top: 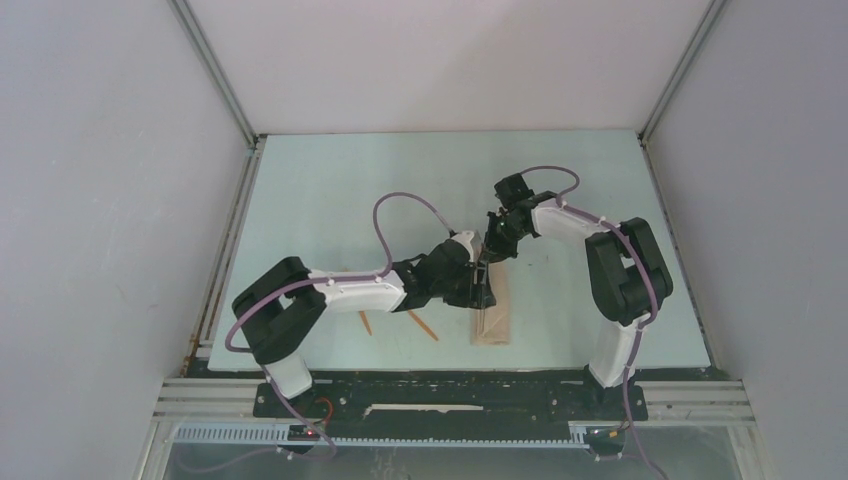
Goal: Fold the napkin into a case and place the utensils inside
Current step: Fold the 2/3-rectangle-folded napkin at the center of the board, then pick up the top corner of the smaller rectangle folded napkin from the center of the board.
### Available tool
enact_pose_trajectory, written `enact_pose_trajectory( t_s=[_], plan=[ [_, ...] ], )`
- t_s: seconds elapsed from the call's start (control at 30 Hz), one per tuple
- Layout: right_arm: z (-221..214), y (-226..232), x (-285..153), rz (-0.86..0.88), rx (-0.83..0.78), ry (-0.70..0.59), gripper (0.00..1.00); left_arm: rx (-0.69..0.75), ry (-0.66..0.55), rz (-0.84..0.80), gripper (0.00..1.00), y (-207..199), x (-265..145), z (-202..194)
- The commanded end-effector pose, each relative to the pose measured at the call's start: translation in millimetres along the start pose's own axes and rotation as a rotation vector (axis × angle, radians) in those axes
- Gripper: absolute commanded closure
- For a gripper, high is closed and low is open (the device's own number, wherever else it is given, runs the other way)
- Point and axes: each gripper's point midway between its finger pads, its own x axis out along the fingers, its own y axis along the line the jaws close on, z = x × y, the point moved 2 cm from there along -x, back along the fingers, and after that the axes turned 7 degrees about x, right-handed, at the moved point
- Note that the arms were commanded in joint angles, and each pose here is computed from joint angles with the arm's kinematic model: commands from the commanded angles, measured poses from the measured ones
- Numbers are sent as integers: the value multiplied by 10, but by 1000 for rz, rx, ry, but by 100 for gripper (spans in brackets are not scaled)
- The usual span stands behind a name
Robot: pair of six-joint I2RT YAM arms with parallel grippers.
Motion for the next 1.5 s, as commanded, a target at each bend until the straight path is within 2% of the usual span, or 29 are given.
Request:
enact_pose_trajectory(
  t_s=[0.0, 0.1, 0.2, 0.27, 0.43, 0.53, 0.63, 0.8, 0.97, 1.1, 1.2, 1.47],
  plan=[
    [60, 196, -24, 46, -37, -24, 100, 8, 5, 102, 32, 215, 55, -48],
    [31, 233, -6, 62, -53, -12, 100, -3, 37, 114, 36, 287, 147, -146],
    [3, 272, 18, 87, -72, 7, 97, -58, 18, 75, 48, 284, 181, -211],
    [-11, 276, -9, 99, -83, 18, 88, -101, 3, 58, 57, 312, 181, -249],
    [-63, 281, -316, 160, -134, 46, 58, -212, -26, -8, 70, 355, 175, -330],
    [-138, 252, -548, 202, -156, 58, 44, -285, -56, -77, 74, 297, 181, -343],
    [-143, 121, -681, 184, -183, 7, 34, -385, -109, -167, 75, 194, 189, -289],
    [-78, 95, -596, 213, -260, -84, 33, -531, -181, -308, 78, 2, 236, -221],
    [67, 150, -451, 193, -344, -167, 33, -572, -205, -274, 78, -16, 278, -280],
    [160, 138, -315, 163, -394, -155, 37, -575, -204, -259, 78, 20, 297, -312],
    [205, 135, -249, 146, -426, -156, 33, -569, -199, -254, 79, 38, 306, -337],
    [132, 153, -102, 96, -462, -132, 49, -549, -202, -253, 79, 36, 303, -305]
  ],
)
